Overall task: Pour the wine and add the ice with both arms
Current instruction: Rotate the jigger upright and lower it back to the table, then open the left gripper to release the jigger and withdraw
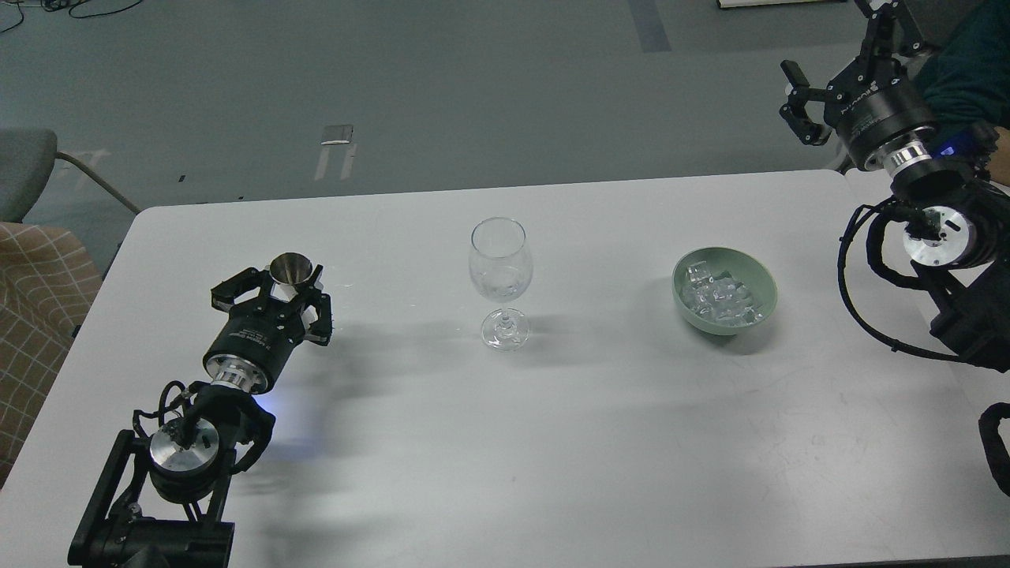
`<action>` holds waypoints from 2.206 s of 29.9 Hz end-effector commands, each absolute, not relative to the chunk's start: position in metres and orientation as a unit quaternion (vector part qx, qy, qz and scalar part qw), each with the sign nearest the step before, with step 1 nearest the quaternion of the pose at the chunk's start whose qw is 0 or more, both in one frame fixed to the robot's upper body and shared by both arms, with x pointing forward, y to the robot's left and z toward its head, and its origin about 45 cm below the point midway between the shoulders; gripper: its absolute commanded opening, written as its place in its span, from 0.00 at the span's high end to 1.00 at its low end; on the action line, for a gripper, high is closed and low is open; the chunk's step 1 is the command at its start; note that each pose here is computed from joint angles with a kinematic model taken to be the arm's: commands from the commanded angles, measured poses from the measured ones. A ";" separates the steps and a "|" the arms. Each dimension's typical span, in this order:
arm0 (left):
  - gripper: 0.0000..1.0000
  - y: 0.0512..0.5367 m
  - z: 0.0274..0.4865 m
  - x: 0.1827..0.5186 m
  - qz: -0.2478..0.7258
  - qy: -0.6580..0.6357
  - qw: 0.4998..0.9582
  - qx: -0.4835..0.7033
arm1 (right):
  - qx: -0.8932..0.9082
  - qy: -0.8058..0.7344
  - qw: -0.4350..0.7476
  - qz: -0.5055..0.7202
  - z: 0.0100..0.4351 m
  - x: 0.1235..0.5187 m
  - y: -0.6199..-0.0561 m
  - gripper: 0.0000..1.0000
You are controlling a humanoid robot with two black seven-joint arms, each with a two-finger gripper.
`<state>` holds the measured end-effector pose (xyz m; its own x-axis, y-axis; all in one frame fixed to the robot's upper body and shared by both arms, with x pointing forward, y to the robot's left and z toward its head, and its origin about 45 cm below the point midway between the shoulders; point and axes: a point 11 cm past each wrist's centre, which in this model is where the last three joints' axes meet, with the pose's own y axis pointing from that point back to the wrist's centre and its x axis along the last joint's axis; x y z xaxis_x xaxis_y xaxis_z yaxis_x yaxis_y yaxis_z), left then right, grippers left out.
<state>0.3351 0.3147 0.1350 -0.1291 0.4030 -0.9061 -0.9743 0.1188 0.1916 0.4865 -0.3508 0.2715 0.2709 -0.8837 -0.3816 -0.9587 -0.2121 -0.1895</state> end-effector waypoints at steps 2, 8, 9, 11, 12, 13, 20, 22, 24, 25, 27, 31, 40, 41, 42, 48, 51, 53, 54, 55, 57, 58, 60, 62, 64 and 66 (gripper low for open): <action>0.56 0.316 0.131 0.334 0.590 0.469 0.582 -0.306 | -0.772 0.596 0.197 0.095 0.272 0.486 -0.351 0.00; 0.54 0.316 0.128 0.333 0.585 0.470 0.584 -0.309 | -0.772 0.596 0.196 0.096 0.271 0.486 -0.351 0.00; 0.54 0.316 0.128 0.333 0.585 0.470 0.584 -0.309 | -0.773 0.596 0.196 0.096 0.271 0.486 -0.351 0.00; 0.54 0.316 0.128 0.333 0.585 0.470 0.585 -0.309 | -0.772 0.597 0.196 0.097 0.269 0.486 -0.351 0.00; 0.54 0.316 0.127 0.333 0.585 0.470 0.584 -0.309 | -0.772 0.597 0.196 0.097 0.269 0.486 -0.351 0.00; 0.54 0.317 0.127 0.333 0.586 0.469 0.584 -0.309 | -0.772 0.597 0.196 0.097 0.269 0.486 -0.351 0.00; 0.50 0.317 0.127 0.333 0.586 0.469 0.585 -0.308 | -0.772 0.597 0.195 0.097 0.269 0.486 -0.351 0.00; 0.49 0.317 0.127 0.333 0.586 0.469 0.585 -0.308 | -0.772 0.597 0.196 0.097 0.269 0.486 -0.351 0.00; 0.49 0.318 0.128 0.333 0.586 0.469 0.585 -0.308 | -0.772 0.597 0.196 0.097 0.269 0.486 -0.351 0.00; 0.49 0.318 0.128 0.333 0.586 0.469 0.585 -0.308 | -0.772 0.597 0.195 0.098 0.269 0.486 -0.351 0.00; 0.49 0.318 0.128 0.333 0.586 0.469 0.585 -0.308 | -0.772 0.597 0.194 0.097 0.269 0.486 -0.351 0.00; 0.48 0.318 0.128 0.333 0.586 0.469 0.585 -0.307 | -0.772 0.597 0.194 0.098 0.267 0.485 -0.351 0.00; 0.48 0.317 0.128 0.333 0.586 0.469 0.585 -0.306 | -0.772 0.597 0.194 0.098 0.268 0.485 -0.351 0.00; 0.48 0.317 0.128 0.333 0.587 0.469 0.586 -0.305 | -0.772 0.597 0.194 0.098 0.268 0.485 -0.351 0.00; 0.48 0.317 0.128 0.333 0.586 0.468 0.586 -0.305 | -0.772 0.597 0.194 0.098 0.268 0.485 -0.351 0.00; 0.46 0.317 0.127 0.333 0.588 0.468 0.586 -0.303 | -0.772 0.597 0.194 0.098 0.267 0.485 -0.351 0.00; 0.43 0.317 0.127 0.333 0.589 0.468 0.586 -0.301 | -0.772 0.597 0.194 0.098 0.267 0.485 -0.352 0.00; 0.41 0.318 0.128 0.334 0.588 0.467 0.588 -0.301 | -0.772 0.598 0.194 0.098 0.268 0.485 -0.352 0.00; 0.41 0.318 0.128 0.334 0.588 0.468 0.588 -0.301 | -0.772 0.597 0.194 0.098 0.267 0.485 -0.352 0.00; 0.41 0.318 0.128 0.334 0.588 0.468 0.587 -0.300 | -0.772 0.597 0.194 0.098 0.267 0.485 -0.352 0.00; 0.40 0.317 0.127 0.334 0.589 0.468 0.587 -0.299 | -0.772 0.598 0.194 0.098 0.268 0.485 -0.352 0.00; 0.40 0.317 0.128 0.334 0.589 0.468 0.587 -0.299 | -0.772 0.597 0.194 0.098 0.267 0.485 -0.352 0.00; 0.40 0.317 0.128 0.335 0.589 0.468 0.588 -0.298 | -0.772 0.597 0.194 0.098 0.267 0.485 -0.352 0.00; 0.37 0.316 0.129 0.335 0.588 0.467 0.589 -0.298 | -0.772 0.598 0.194 0.098 0.268 0.485 -0.352 0.00; 0.29 0.317 0.129 0.335 0.588 0.467 0.590 -0.297 | -0.772 0.598 0.194 0.098 0.268 0.485 -0.352 0.00; 0.24 0.317 0.128 0.335 0.587 0.468 0.590 -0.296 | -0.772 0.598 0.194 0.098 0.268 0.485 -0.352 0.00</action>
